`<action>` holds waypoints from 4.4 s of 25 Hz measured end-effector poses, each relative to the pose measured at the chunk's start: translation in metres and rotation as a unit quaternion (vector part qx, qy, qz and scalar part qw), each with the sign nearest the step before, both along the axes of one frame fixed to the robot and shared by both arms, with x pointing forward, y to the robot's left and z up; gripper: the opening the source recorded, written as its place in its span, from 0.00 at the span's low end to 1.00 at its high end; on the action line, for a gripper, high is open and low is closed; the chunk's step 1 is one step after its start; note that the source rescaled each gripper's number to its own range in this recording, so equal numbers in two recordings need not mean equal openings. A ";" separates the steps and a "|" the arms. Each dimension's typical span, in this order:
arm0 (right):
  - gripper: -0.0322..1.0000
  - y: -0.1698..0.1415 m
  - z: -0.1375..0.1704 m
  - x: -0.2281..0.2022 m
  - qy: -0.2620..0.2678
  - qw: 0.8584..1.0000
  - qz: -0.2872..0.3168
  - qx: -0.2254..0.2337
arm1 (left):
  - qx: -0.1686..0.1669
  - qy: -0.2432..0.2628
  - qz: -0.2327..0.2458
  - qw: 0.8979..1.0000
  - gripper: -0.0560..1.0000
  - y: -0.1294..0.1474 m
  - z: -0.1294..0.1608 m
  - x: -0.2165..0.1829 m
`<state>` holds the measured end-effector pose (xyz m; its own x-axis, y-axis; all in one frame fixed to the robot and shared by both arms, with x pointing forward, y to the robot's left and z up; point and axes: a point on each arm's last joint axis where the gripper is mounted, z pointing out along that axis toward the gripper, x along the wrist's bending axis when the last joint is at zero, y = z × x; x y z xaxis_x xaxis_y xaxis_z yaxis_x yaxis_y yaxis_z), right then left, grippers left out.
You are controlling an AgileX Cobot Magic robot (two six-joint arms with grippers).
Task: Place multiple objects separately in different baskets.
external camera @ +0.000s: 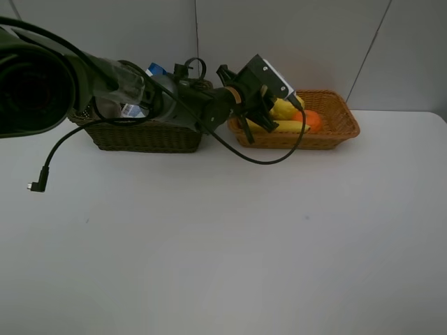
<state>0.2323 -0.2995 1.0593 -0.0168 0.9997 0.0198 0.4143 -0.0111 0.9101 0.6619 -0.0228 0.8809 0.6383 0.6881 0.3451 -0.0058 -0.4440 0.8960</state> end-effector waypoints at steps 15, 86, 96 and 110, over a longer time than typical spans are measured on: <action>1.00 0.000 0.000 0.000 0.000 1.000 0.000 0.000 | 0.004 0.007 0.000 1.000 0.63 0.000 -0.001 0.000; 1.00 0.000 0.000 0.000 0.000 1.000 0.000 0.000 | 0.128 0.285 0.067 0.947 0.95 0.135 0.187 -0.167; 1.00 0.000 0.000 0.000 0.000 1.000 0.000 0.000 | 0.146 0.301 0.086 0.939 0.95 0.210 0.205 -0.261; 1.00 0.000 0.000 0.000 0.000 1.000 0.000 0.000 | 0.113 0.342 0.074 0.930 0.95 0.271 0.170 -0.354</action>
<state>0.2323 -0.2995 1.0593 -0.0160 0.9997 0.0199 0.4143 -0.0114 0.9101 0.3077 0.2483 1.0504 0.6659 0.7450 0.0392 0.6070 -0.5717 0.5521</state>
